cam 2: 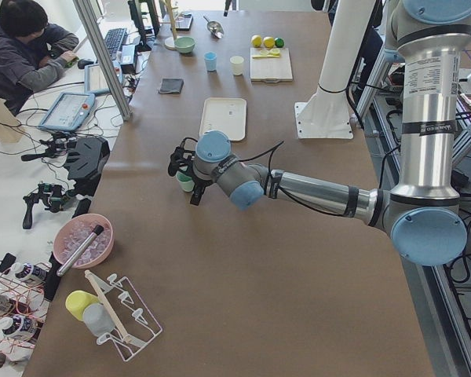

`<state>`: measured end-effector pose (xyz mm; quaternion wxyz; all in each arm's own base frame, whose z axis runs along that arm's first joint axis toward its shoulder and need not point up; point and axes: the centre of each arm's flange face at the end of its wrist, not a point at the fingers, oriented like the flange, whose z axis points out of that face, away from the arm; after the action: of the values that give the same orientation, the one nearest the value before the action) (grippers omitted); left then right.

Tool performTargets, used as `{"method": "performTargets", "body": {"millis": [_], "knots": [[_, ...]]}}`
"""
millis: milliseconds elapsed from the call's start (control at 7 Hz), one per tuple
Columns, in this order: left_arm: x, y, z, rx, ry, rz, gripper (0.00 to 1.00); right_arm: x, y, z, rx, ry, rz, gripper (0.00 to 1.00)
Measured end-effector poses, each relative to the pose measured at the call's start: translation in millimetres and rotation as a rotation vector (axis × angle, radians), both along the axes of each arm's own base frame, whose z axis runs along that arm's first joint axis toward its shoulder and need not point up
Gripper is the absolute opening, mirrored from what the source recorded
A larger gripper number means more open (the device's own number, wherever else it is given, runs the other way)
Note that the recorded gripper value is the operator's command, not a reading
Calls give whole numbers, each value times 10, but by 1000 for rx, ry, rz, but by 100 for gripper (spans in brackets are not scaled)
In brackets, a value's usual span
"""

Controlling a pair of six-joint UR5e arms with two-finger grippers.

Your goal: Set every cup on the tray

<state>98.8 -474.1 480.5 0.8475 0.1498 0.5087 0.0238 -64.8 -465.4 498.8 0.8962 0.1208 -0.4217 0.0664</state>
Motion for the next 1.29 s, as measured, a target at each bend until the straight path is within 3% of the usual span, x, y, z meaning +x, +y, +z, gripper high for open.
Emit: {"method": "performTargets", "body": {"millis": [286, 429, 571, 714, 857, 1000, 1286], "knots": [[710, 211, -222, -79, 11, 20, 98, -373, 54, -206, -43, -25, 16, 99], [1079, 316, -240, -94, -17, 15, 93, -535, 40, -292, -44, -25, 20, 100], [1405, 433, -233, -98, -41, 15, 79, -645, 19, -349, -35, -18, 22, 100], [1694, 558, -230, -92, -57, 20, 53, -691, 10, -371, -30, -15, 22, 100], [1943, 674, -214, -78, -75, 24, 19, -708, 3, -375, -28, -13, 22, 100], [2101, 744, -158, -71, -94, 27, 0, -712, -1, -372, -27, -12, 23, 100], [2191, 772, -55, -73, -117, 30, 0, -712, -8, -365, -24, -7, 27, 100]]}}
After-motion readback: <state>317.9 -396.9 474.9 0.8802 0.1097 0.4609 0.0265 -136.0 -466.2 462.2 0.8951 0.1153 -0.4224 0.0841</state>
